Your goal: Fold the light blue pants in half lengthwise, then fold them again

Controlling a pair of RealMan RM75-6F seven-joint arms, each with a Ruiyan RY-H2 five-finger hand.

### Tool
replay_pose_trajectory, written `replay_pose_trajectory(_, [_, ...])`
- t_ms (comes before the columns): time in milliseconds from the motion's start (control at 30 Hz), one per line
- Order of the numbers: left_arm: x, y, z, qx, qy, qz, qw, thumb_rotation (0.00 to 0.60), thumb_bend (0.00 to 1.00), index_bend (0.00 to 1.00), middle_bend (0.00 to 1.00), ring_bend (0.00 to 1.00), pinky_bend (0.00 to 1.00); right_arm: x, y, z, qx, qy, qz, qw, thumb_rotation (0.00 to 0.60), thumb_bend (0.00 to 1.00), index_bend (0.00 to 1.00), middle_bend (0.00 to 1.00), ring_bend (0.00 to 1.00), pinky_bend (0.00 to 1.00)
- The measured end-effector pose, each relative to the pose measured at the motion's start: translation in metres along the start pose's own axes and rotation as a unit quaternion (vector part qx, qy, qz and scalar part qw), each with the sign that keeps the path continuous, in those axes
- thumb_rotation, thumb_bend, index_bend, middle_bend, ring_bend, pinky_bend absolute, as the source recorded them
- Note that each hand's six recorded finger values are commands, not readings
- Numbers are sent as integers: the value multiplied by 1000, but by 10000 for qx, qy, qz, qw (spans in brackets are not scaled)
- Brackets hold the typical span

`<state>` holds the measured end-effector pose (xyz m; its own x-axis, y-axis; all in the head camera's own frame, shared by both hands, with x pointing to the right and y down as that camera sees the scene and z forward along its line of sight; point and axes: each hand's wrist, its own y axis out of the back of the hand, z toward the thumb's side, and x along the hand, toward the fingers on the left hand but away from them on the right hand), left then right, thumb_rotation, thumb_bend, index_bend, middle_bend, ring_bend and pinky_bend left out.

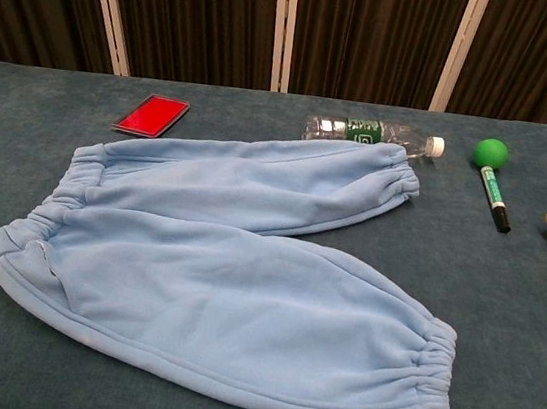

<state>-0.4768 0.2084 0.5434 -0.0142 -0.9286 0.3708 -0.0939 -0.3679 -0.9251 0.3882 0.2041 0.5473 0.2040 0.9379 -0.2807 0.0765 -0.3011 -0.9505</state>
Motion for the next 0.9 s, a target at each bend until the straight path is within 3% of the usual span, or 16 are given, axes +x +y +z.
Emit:
replay_pose_trajectory(100, [0,2,-2,-20,25,-9,10000,600,0,0,0,0,0,1,1,-1,22,-139,-115,9998,600,0,0,0,0,0])
replay_pose_trajectory(233, [-2,3,-3,-22,44,-23,10000,600,0,0,0,0,0,2,-7,6,-42,-14,27,10000,600,0,0,0,0,0])
replay_pose_trajectory(367, [-2,4,-2,-42,39,9,10000,600,0,0,0,0,0,3,-24,22,-68,410,457,9981,600,0,0,0,0,0])
replay_pose_trajectory(433, [-2,3,-1,-39,39,-9,10000,600,0,0,0,0,0,4,-38,37,-36,814,836,9932,600,0,0,0,0,0])
replay_pose_trajectory(567, [-1,2,-2,19,73,-13,10000,600,0,0,0,0,0,6,-61,80,140,1896,1387,9719,600,0,0,2,0,0])
replay_pose_trajectory(733, [-3,1,-7,56,185,-27,9998,600,0,0,0,0,0,8,-86,137,368,3239,1535,9328,600,0,40,80,8,97])
replay_pose_trajectory(800, [-3,1,-8,54,194,-22,9998,600,0,0,0,0,0,8,-96,152,463,3574,1548,9199,600,0,79,116,31,155])
replay_pose_trajectory(900, [-3,2,-10,57,217,-2,9997,600,0,0,0,0,0,7,-105,165,561,3837,1540,9088,600,0,131,163,79,196])
